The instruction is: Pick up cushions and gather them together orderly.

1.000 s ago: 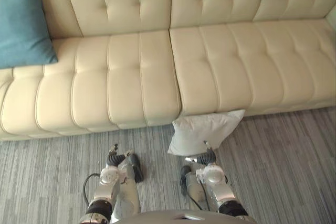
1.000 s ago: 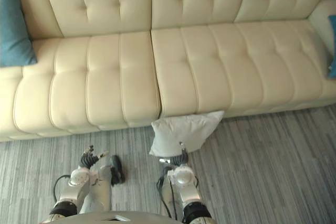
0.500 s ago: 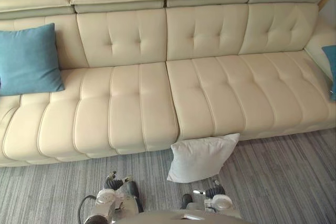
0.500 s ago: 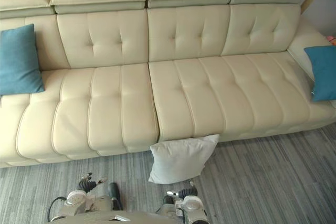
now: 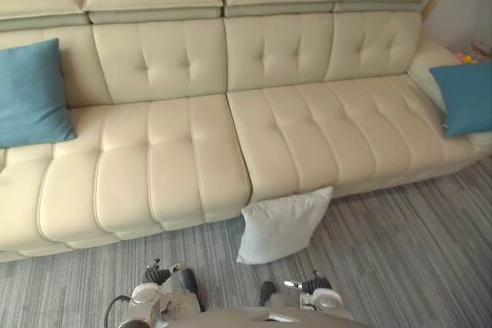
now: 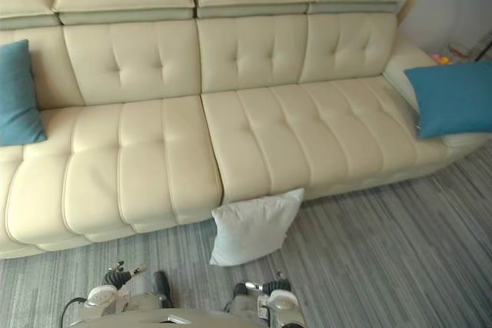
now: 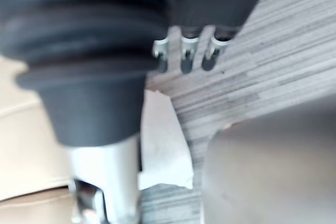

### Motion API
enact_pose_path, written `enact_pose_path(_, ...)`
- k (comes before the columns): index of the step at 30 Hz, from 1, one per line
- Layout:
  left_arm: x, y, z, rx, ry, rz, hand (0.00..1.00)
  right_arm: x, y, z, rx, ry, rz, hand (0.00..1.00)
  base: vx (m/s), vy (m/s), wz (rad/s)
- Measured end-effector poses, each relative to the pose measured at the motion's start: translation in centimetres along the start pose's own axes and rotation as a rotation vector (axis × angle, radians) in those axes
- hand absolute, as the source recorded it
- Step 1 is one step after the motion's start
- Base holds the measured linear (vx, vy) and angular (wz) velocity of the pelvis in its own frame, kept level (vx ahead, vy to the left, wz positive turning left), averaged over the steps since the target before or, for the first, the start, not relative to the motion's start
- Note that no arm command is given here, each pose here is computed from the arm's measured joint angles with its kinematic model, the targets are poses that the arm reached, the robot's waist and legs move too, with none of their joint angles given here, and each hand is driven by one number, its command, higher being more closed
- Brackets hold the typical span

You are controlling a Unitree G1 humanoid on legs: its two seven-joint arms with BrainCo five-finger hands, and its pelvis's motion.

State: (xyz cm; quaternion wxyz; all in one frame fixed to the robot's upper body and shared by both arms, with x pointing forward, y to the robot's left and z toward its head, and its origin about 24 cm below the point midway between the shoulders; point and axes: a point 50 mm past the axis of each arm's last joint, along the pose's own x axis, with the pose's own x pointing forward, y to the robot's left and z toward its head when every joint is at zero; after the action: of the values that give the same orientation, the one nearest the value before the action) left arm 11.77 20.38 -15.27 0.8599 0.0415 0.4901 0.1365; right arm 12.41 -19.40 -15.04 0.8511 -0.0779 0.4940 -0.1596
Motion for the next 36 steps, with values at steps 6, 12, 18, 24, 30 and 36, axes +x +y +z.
enact_pose_path(6,-0.1,-0.7,0.4,-0.031,-0.016,-0.011,0.0,0.5,-0.2,1.4,-0.039,-0.029,0.002,0.0,-0.11,-0.135,-0.26)
enact_pose_path(12,-0.2,-2.7,0.7,0.016,-0.022,-0.072,0.0,0.6,-1.0,0.8,-0.029,-0.007,-0.015,0.0,-0.19,-0.098,0.1)
enact_pose_path(18,0.0,-2.4,1.7,0.01,-0.055,-0.065,0.0,0.4,-0.9,0.5,0.026,0.004,-0.025,0.0,-0.15,0.089,-0.12)
enact_pose_path(24,0.0,-1.5,1.4,0.017,-0.047,-0.045,0.0,0.0,0.1,0.0,0.059,0.018,-0.002,0.0,-0.07,0.176,-0.45)
enact_pose_path(30,0.0,-1.5,0.9,0.035,-0.028,-0.047,0.0,-0.1,0.2,0.0,0.065,0.014,-0.001,0.0,-0.04,0.058,-0.56)
enact_pose_path(36,0.0,-1.9,0.7,0.034,-0.016,-0.055,0.0,0.1,0.3,0.8,0.074,-0.005,0.003,0.0,0.03,-0.022,-0.87)
